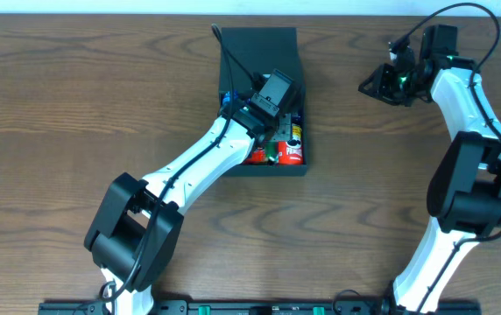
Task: Pack container
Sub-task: 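Release the gum pack and retract the left gripper, then press the snacks down inside the box with the right gripper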
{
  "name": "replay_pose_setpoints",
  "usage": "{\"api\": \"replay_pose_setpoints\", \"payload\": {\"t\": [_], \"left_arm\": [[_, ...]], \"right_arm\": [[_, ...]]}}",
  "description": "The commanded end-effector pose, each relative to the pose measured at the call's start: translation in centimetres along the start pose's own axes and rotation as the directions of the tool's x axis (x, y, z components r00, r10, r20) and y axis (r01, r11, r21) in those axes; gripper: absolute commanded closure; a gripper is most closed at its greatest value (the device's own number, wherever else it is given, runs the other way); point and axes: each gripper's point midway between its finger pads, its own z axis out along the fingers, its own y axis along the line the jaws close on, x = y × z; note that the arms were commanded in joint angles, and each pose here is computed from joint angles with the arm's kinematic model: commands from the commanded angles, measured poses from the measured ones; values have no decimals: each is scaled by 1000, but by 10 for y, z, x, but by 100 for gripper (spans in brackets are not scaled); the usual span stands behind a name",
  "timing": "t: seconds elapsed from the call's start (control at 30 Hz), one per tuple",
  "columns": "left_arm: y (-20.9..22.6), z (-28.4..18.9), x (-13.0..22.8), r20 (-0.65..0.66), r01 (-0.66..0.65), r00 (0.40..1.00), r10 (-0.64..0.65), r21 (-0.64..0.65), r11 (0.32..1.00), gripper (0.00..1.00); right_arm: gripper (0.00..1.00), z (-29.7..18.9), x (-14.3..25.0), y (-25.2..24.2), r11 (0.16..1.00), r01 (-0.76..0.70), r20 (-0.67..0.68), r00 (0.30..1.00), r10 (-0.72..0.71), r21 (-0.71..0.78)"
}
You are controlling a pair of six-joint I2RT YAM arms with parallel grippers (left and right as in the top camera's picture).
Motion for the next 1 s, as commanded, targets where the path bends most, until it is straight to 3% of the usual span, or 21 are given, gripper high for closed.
{"api": "replay_pose_setpoints", "payload": {"t": [0.0, 0.23, 0.33, 0.37, 0.43, 0.47, 0.6, 0.83, 0.97], "left_arm": [[4, 6, -10, 30, -7, 1000, 7, -16, 1000, 28], [-7, -16, -50, 128, -136, 983, 134, 5, 991, 32], [0, -37, -82, 222, -166, 959, 177, -67, 984, 34], [7, -44, -92, 251, -164, 950, 187, -108, 980, 35], [28, -60, -114, 310, -134, 930, 196, -211, 968, 40], [44, -67, -123, 329, -107, 924, 192, -261, 960, 44], [98, -70, -136, 315, -15, 942, 116, -304, 953, 45], [195, -71, -150, 281, 180, 953, -118, -208, 961, 34], [226, -76, -153, 280, 236, 943, -181, -178, 955, 31]], "right_arm": [[73, -11, -4, 6, 1000, 2, 21, 1000, -2, -7], [73, -11, -4, 6, 1000, 2, 21, 1000, -2, -7], [73, -11, -4, 6, 1000, 1, 18, 1000, -1, -7], [75, -11, -3, 7, 1000, 0, 17, 1000, 0, -11], [96, -11, -1, 13, 999, 0, 5, 1000, 0, -50], [99, -12, 2, 24, 993, 25, -7, 1000, -26, -114], [99, -27, 20, 62, 951, 130, -36, 989, -146, -282], [98, -62, 59, 127, 878, 348, -48, 922, -384, -327], [98, -49, 87, 159, 840, 454, -102, 860, -500, -297]]}}
